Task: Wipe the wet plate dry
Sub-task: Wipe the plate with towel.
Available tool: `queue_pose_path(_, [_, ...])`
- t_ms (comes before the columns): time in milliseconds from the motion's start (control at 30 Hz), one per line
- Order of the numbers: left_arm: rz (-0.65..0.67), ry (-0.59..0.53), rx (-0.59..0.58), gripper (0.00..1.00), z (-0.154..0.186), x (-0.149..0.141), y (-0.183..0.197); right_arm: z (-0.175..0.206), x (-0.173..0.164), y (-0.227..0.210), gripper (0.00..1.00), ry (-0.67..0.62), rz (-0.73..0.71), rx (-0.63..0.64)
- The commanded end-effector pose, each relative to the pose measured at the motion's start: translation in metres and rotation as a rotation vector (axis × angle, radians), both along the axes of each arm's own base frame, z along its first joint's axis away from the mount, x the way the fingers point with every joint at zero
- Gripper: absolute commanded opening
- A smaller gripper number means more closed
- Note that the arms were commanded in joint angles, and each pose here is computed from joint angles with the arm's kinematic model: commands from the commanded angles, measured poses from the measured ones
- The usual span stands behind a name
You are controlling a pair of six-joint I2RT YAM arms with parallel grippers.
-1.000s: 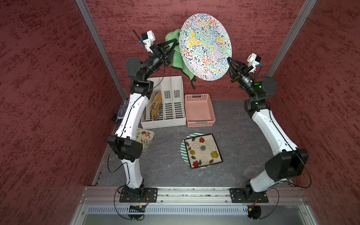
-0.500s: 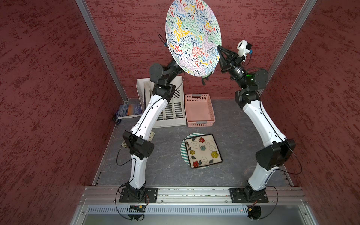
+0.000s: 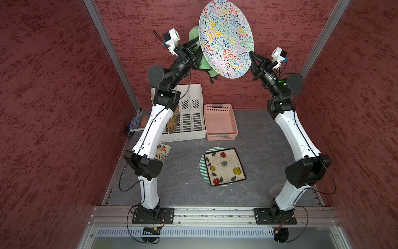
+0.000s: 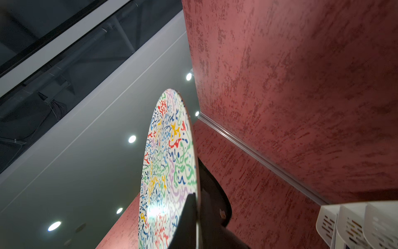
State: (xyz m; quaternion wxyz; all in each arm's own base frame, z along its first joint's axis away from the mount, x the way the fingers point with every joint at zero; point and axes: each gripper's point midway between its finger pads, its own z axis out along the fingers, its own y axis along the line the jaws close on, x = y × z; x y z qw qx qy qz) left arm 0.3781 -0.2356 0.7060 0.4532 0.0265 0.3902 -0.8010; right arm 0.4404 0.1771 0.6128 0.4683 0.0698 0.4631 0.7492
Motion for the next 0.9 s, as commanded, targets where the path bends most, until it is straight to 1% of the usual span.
queue_pose_path(0, [-0.049, -0.161, -0.038, 0.00, 0.030, -0.048, -0.004, 0.013, -0.040, 0.022, 0.00, -0.079, 0.048, -0.013])
queue_pose_path(100, [-0.091, -0.169, -0.036, 0.00, 0.027, -0.054, -0.016, 0.016, -0.040, 0.026, 0.00, -0.080, 0.040, 0.013])
queue_pose_path(200, [-0.154, -0.164, -0.012, 0.00, 0.017, -0.064, -0.041, 0.031, -0.025, 0.020, 0.00, -0.094, 0.005, 0.055])
queue_pose_path(333, [-0.233, -0.126, 0.002, 0.00, -0.008, -0.071, -0.073, 0.060, -0.005, 0.002, 0.00, -0.125, -0.062, 0.099])
queue_pose_path(433, [-0.237, -0.089, 0.031, 0.00, -0.028, -0.078, -0.083, 0.073, 0.011, -0.016, 0.00, -0.132, -0.118, 0.123])
queue_pose_path(567, [-0.133, -0.061, 0.098, 0.00, -0.052, -0.086, -0.071, 0.070, 0.032, -0.039, 0.00, -0.105, -0.194, 0.110])
queue_pose_path(667, [-0.009, -0.023, 0.222, 0.00, -0.076, -0.086, -0.064, 0.056, 0.045, -0.048, 0.00, -0.060, -0.264, 0.040])
queue_pose_path(733, [0.148, 0.032, 0.348, 0.00, -0.095, -0.084, -0.058, 0.047, 0.048, -0.045, 0.00, -0.043, -0.296, -0.036])
queue_pose_path(800, [0.287, 0.051, 0.459, 0.00, -0.106, -0.087, -0.052, 0.040, 0.045, -0.037, 0.00, -0.061, -0.322, -0.134])
queue_pose_path(833, [0.350, 0.070, 0.506, 0.00, -0.110, -0.083, -0.047, 0.035, 0.043, -0.033, 0.00, -0.056, -0.328, -0.179])
queue_pose_path(867, [0.419, 0.099, 0.577, 0.00, -0.116, -0.077, -0.044, 0.027, 0.040, -0.026, 0.00, -0.057, -0.340, -0.233])
